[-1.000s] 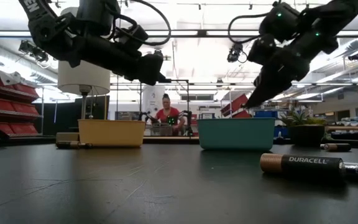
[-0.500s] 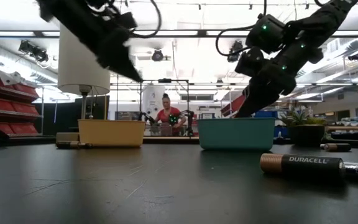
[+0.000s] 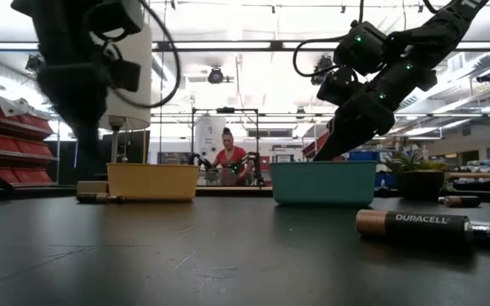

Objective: Sort batteries
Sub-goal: Put the silver battery into the blue bin, then put the top left black battery into the yellow bin

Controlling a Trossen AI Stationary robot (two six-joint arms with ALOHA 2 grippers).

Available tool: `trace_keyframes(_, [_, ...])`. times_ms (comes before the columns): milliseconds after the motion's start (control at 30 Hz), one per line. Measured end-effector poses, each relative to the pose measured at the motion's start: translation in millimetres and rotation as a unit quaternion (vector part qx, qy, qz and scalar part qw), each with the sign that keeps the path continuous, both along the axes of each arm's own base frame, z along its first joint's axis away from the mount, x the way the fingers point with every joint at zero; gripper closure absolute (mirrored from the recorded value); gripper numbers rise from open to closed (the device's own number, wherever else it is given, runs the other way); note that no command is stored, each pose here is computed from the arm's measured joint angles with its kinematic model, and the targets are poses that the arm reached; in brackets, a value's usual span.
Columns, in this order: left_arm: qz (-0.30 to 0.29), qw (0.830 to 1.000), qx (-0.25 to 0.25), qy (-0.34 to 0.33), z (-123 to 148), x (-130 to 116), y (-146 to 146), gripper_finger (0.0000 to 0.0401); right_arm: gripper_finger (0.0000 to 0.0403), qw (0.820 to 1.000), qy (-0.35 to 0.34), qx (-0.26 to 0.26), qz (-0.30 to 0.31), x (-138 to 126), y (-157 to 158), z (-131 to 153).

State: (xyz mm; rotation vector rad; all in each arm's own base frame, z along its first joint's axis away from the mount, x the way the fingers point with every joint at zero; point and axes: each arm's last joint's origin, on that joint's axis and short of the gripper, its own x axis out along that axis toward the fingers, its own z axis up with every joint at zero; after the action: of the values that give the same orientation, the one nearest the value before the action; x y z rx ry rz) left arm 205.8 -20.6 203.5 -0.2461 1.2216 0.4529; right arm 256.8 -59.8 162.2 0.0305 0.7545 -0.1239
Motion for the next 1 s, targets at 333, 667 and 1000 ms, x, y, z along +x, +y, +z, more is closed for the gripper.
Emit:
trace_keyframes(333, [-0.057, 0.993, -0.01, 0.104, -18.6, -5.8, -21.0, 0.0296, 0.0263, 0.998, -0.027, 0.013, 0.048, 1.5, 2.7, 5.5])
trace_keyframes(667, [-0.072, 0.98, 0.065, 0.173, -52.5, -11.9, -19.1, 0.0284, 0.0262, 0.989, -0.114, -0.084, 0.035, -5.7, -3.5, 42.2])
trace_keyframes(1000, [-0.057, 0.986, 0.085, 0.128, -53.8, -10.6, -17.8, 0.0243, 0.0268, 0.983, -0.15, -0.105, 0.029, -15.8, -14.5, 38.7])
